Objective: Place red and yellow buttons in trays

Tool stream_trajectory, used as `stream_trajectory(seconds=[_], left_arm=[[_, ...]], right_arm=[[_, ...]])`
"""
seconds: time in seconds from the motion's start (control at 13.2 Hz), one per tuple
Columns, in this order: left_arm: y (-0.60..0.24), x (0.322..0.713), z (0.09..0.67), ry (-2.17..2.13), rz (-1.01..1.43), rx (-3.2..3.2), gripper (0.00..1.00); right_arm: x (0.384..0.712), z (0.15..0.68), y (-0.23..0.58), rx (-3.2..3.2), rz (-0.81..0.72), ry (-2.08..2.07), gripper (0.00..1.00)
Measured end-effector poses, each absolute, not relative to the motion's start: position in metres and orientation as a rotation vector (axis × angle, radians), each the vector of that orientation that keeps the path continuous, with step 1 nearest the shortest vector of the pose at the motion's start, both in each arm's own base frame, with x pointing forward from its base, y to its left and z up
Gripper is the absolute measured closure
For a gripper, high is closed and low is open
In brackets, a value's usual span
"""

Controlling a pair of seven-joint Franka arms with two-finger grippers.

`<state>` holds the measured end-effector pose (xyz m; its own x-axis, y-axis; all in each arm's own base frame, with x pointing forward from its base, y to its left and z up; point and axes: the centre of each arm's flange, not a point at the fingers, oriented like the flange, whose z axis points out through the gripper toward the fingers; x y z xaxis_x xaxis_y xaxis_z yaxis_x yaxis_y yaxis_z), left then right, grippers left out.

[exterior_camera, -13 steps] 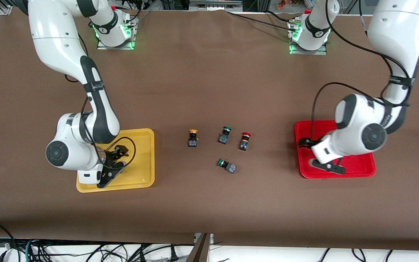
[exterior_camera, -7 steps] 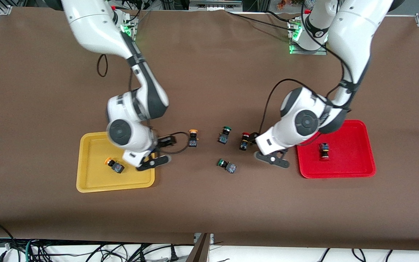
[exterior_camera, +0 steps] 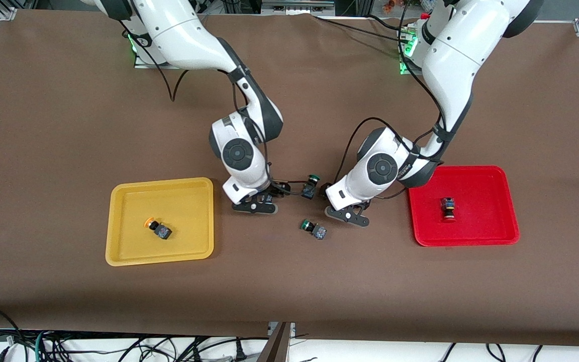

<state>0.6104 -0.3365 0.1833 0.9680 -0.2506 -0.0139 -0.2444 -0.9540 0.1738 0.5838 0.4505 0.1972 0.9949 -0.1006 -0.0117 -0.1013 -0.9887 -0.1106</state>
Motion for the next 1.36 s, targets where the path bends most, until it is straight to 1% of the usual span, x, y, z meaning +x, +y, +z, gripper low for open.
stream_trajectory(seconds=[0.08,0.15,0.23,0.38,0.45,0.53,0.68,0.83,0.98,1.14,1.36], left_arm=[[-0.338,0.609,0.180,-0.359,-0.061,2.948,0.09],[-0.339,0.608,0.178,-0.341,-0.066,2.950,0.22],[-0.339,0.608,0.178,-0.320,-0.068,2.953,0.34],[-0.339,0.608,0.179,-0.305,-0.067,2.955,0.58],[-0.337,0.610,0.181,-0.299,-0.062,2.957,0.67],[-0.332,0.615,0.188,-0.288,-0.065,2.965,0.67],[-0.303,0.628,0.224,-0.245,-0.137,3.012,0.67],[-0.243,0.641,0.269,-0.197,-0.245,3.069,0.67],[-0.172,0.653,0.299,-0.250,-0.307,3.077,0.67],[-0.103,0.663,0.301,-0.346,-0.331,3.073,0.67],[-0.033,0.664,0.284,-0.466,-0.384,3.159,0.67]], right_arm=[[0.579,0.189,0.453,-3.030,0.006,0.151,0.06],[0.577,0.184,0.453,-3.033,0.008,0.152,0.16],[0.578,0.183,0.451,-3.035,0.007,0.156,0.30],[0.579,0.181,0.446,-3.042,0.009,0.156,0.55],[0.581,0.182,0.444,-3.045,0.009,0.141,0.58],[0.584,0.183,0.438,-3.053,0.021,0.120,0.58],[0.599,0.196,0.412,-3.074,0.060,0.052,0.58],[0.625,0.225,0.368,-3.081,0.096,-0.085,0.58],[0.652,0.248,0.311,-3.090,0.096,-0.246,0.58],[0.666,0.246,0.269,-3.098,0.109,-0.325,0.58],[0.669,0.227,0.248,-3.108,0.145,-0.335,0.58]])
